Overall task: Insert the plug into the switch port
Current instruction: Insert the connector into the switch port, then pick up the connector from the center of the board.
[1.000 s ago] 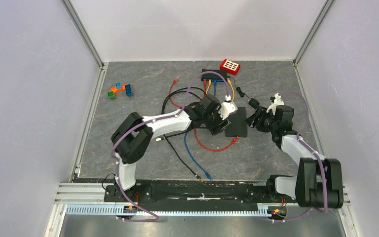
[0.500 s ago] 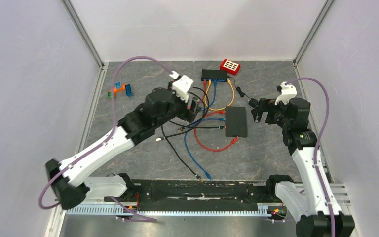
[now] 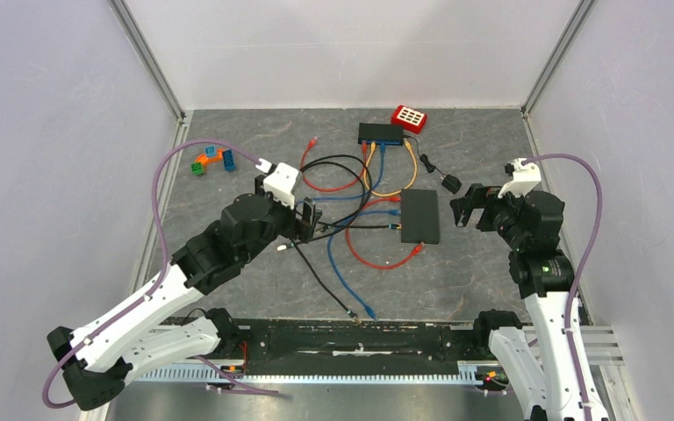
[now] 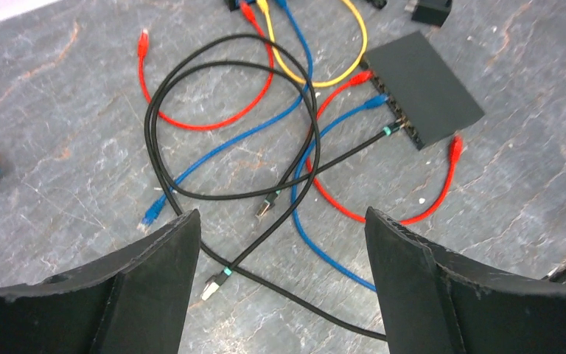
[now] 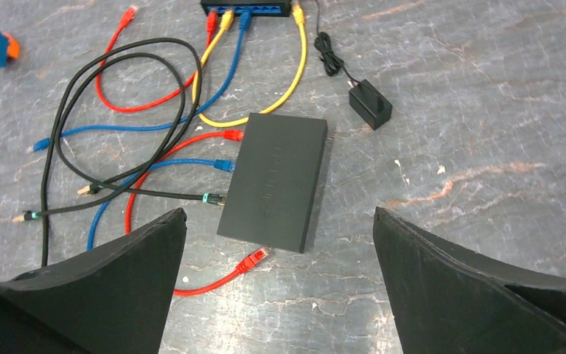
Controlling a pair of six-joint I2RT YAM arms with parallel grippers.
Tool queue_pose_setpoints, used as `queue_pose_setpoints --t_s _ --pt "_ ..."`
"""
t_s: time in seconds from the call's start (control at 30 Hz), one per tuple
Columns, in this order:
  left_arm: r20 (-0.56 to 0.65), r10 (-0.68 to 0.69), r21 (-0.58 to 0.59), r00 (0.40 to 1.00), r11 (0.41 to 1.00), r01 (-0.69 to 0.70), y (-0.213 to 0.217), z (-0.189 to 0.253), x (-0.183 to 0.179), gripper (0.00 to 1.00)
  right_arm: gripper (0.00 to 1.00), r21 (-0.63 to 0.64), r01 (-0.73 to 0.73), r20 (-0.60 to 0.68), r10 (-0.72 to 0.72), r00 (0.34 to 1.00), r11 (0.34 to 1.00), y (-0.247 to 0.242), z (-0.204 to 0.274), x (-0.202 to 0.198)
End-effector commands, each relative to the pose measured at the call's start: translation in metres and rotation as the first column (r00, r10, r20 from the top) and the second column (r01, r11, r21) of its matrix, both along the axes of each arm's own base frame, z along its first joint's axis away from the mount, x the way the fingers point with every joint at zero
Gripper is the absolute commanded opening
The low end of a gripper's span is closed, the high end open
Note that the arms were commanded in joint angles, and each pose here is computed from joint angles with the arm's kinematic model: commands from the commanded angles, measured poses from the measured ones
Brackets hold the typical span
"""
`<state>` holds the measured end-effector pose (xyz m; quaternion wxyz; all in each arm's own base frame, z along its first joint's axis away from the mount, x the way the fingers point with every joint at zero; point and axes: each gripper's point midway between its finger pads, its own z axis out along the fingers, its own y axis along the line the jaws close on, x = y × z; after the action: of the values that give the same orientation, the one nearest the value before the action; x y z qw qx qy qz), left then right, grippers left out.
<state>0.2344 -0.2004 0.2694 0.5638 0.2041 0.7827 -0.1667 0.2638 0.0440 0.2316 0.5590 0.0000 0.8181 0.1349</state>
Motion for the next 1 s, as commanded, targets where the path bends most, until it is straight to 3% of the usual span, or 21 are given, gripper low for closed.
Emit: queue_pose_setpoints --t_s 0.0,0.17,0.43,0.77,0.97 --pt "-0.022 0.008 -0.016 1.000 1.000 -0.008 -0.006 -0.007 0.003 0.86 0.98 0.040 0.111 -0.096 -0.106 0.990 0.993 -0.010 -0.024 -0.005" --pt "-0.036 -0.012 0.011 0.999 1.000 0.012 -0.012 -0.015 0.006 0.86 0.98 0.031 0.132 -0.159 -0.125 0.979 0.991 -0.013 -0.046 -0.011" --pt "-0.045 -0.020 -0.008 0.999 1.000 0.019 -0.010 -0.001 0.000 0.86 0.98 -0.029 0.084 -0.014 -0.084 0.996 0.996 -0.015 0.000 -0.008" --pt "0.014 -0.029 -0.094 0.999 0.995 0.030 -0.006 0.031 -0.006 0.86 0.98 -0.033 0.081 0.032 -0.080 0.996 0.996 -0.015 0.025 -0.009" --pt "0.011 -0.022 -0.080 1.000 0.996 0.023 -0.006 0.026 -0.005 0.86 0.98 -0.027 0.087 0.030 -0.086 0.996 0.996 -0.015 0.021 -0.008"
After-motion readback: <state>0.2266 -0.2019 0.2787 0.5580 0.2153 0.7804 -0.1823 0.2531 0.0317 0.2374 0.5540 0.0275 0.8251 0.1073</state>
